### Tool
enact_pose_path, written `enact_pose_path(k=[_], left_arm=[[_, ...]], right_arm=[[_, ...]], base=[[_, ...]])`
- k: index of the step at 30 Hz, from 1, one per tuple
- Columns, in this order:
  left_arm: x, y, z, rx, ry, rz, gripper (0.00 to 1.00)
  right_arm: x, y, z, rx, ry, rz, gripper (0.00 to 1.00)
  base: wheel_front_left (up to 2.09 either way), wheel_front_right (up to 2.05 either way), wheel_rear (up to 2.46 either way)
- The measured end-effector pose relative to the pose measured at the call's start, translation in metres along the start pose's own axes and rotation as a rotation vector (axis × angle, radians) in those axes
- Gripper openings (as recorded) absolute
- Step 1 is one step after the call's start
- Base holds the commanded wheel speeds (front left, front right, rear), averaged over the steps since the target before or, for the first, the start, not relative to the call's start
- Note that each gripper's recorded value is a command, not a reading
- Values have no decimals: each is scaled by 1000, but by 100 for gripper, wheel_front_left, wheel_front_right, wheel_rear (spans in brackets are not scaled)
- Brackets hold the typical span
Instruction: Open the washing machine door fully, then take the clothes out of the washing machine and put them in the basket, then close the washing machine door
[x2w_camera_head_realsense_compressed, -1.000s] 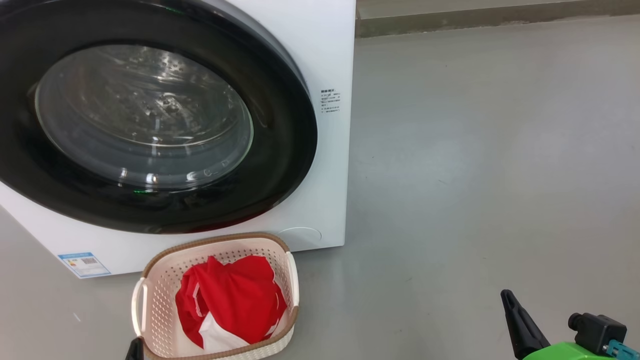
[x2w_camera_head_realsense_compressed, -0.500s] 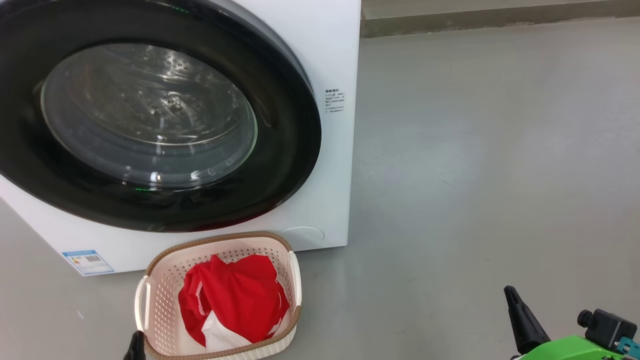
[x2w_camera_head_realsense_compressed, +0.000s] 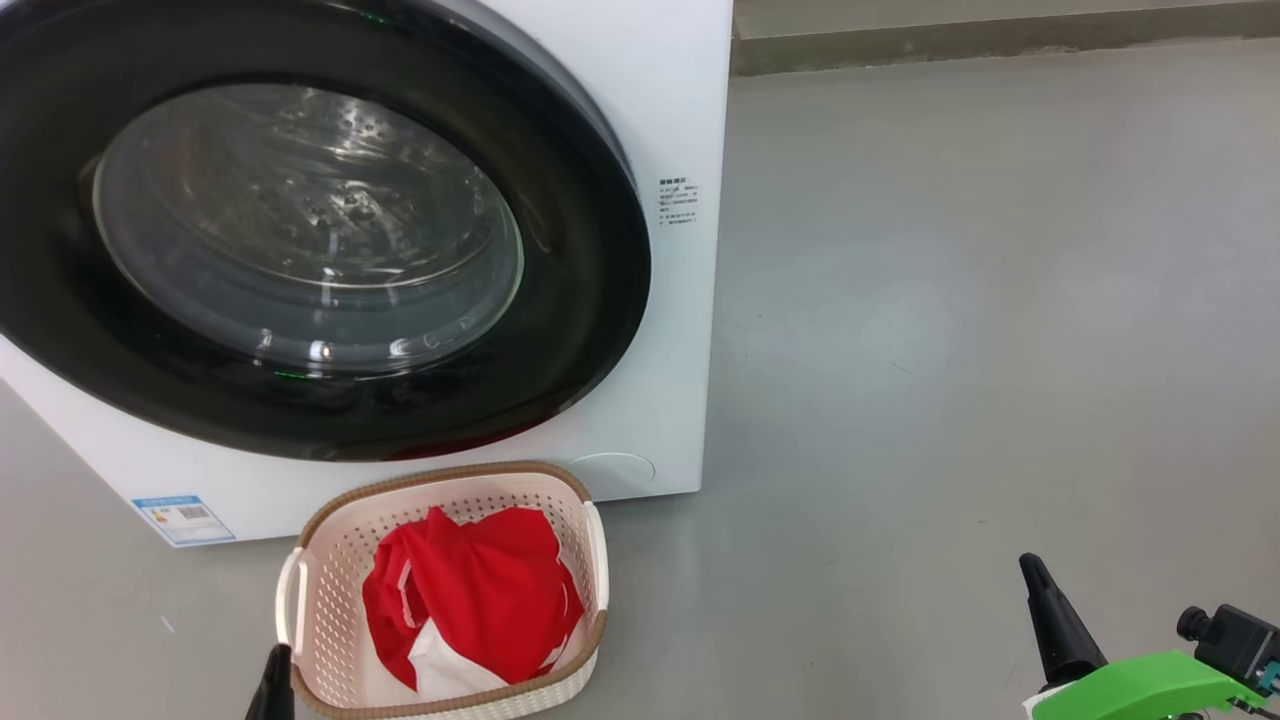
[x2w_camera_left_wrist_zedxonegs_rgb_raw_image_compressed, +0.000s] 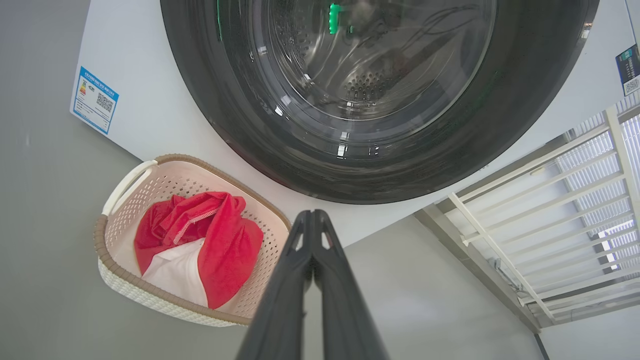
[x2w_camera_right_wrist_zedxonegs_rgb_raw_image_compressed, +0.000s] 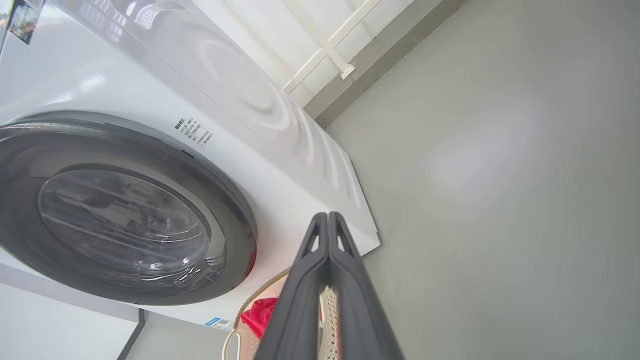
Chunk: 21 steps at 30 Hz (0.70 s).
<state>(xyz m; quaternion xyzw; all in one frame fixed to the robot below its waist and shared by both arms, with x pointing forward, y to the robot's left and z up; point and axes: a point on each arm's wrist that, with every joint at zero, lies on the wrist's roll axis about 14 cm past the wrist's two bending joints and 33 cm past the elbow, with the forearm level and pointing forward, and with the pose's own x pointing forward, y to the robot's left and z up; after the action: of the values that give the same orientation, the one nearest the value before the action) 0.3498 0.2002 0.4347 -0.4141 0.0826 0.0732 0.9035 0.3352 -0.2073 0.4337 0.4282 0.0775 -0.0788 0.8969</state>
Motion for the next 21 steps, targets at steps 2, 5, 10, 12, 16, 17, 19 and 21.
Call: enact_pose_path(k=[2,5,10,12,16,17,19,21], left_arm=[[2,-3,1,-22,-1,-7,0],[3,-5,3,-52,-2,-11,0],[3,-5,3,-103,1,-10,0],[3,-6,3,-129,3,-12,0],[6,-11,6,-169,-1,-26,0],[6,-12,6,-182,0,-28,0],[6,-12,6,-205,2,-27,0],[6,-12,5,-223,7,-27,0]], right_arm=[[1,1,0,14,1,1,0],[3,3,2,49,-1,7,0],[6,7,4,96,-1,14,0],[6,6,5,122,-5,12,0],[7,5,6,158,-3,9,0],[7,6,7,170,-4,9,0],[7,7,7,193,-2,12,0],[8,7,7,208,0,13,0]], base=[[0,0,0],[0,0,0],[0,0,0],[0,0,0],[0,0,0],[0,0,0],[0,0,0],[0,0,0]])
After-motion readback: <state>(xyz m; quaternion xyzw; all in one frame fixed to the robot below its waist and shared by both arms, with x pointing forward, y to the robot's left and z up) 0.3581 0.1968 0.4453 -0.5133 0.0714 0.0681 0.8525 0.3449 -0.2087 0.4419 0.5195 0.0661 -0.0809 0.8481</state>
